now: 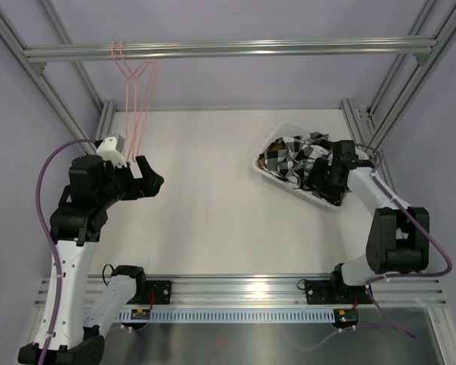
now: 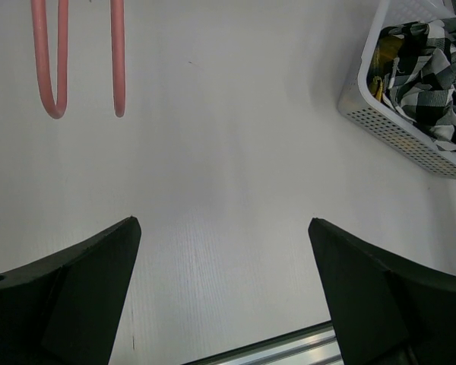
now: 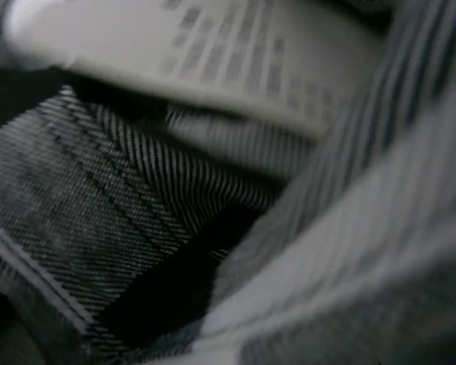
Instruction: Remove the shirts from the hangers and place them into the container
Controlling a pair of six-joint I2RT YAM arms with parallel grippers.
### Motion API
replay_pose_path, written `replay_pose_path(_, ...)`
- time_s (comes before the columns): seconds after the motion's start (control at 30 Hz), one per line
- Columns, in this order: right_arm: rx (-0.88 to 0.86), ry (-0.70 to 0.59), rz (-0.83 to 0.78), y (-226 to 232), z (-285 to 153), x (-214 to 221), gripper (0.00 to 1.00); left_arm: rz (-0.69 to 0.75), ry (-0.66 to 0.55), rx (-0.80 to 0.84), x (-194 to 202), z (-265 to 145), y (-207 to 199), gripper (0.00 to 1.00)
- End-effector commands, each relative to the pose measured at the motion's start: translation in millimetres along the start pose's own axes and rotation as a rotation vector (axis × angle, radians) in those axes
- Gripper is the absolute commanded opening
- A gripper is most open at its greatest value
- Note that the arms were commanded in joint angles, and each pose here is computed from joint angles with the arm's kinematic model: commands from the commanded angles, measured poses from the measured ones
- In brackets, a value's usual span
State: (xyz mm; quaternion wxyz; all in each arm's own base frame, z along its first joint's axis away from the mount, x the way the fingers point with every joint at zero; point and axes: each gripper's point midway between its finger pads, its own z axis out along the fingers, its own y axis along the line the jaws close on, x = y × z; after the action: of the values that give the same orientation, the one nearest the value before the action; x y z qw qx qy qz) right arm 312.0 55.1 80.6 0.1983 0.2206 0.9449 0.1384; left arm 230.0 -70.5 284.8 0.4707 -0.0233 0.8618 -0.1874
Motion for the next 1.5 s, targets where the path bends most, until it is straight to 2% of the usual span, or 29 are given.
replay_pose_path(0.0, 0.007, -0.074, 0.014, -0.4, 23.1, -25.0, 0.75, 0.017, -0.05, 0.042, -10.3, -9.6, -9.6, 0.99)
replay_pose_path(0.13, 0.0, 0.005, 0.013, -2.5, 40.9, -11.5, 0.76, 0.015, -0.049, 0.042, -8.0, -11.2, -9.5, 0.99)
replay_pose_path(0.23, 0.009, -0.017, 0.006, -4.9, 30.0, -10.2, 0.76, 0.014, -0.05, 0.042, -7.9, -12.4, -9.8, 0.99)
replay_pose_path(0.33, -0.013, -0.1, -0.025, 6.2, -6.6, -26.1, 0.78, 0.013, -0.055, 0.047, -9.5, -11.9, -10.8, 0.99)
replay_pose_path(0.5, -0.077, -0.297, -0.068, 34.9, -94.9, -60.9, 0.82, 0.005, -0.068, 0.048, -15.2, -11.0, -12.0, 0.99)
replay_pose_path(0.63, -0.096, -0.406, -0.091, 43.3, -158.6, -67.5, 0.87, 0.004, -0.085, 0.029, -20.1, -13.9, -10.2, 0.99)
replay_pose_path(0.7, -0.108, -0.503, -0.113, 47.8, -198.9, -74.0, 0.88, 0.006, -0.103, 0.014, -25.1, -17.8, -9.0, 0.99)
replay_pose_path(0.9, -0.027, -0.795, -0.164, 29.9, -302.1, -79.8, 0.95, 0.012, -0.187, -0.087, -39.4, -40.1, 3.3, 0.99)
replay_pose_path(1.03, -0.051, -0.966, -0.16, 20.9, -358.4, -62.9, 0.98, 0.021, -0.247, -0.173, -45.3, -61.7, 15.0, 0.99)
replay_pose_path(1.3, -0.08, -1.132, -0.206, 1.9, -389.3, -31.1, 0.99, 0.015, -0.325, -0.328, -40.3, -97.5, 39.5, 0.99)
replay_pose_path(1.47, -0.14, -1.204, -0.253, -7.7, -401.1, -8.8, 1.0, -0.006, -0.352, -0.335, -27.1, -106.9, 43.0, 0.99)
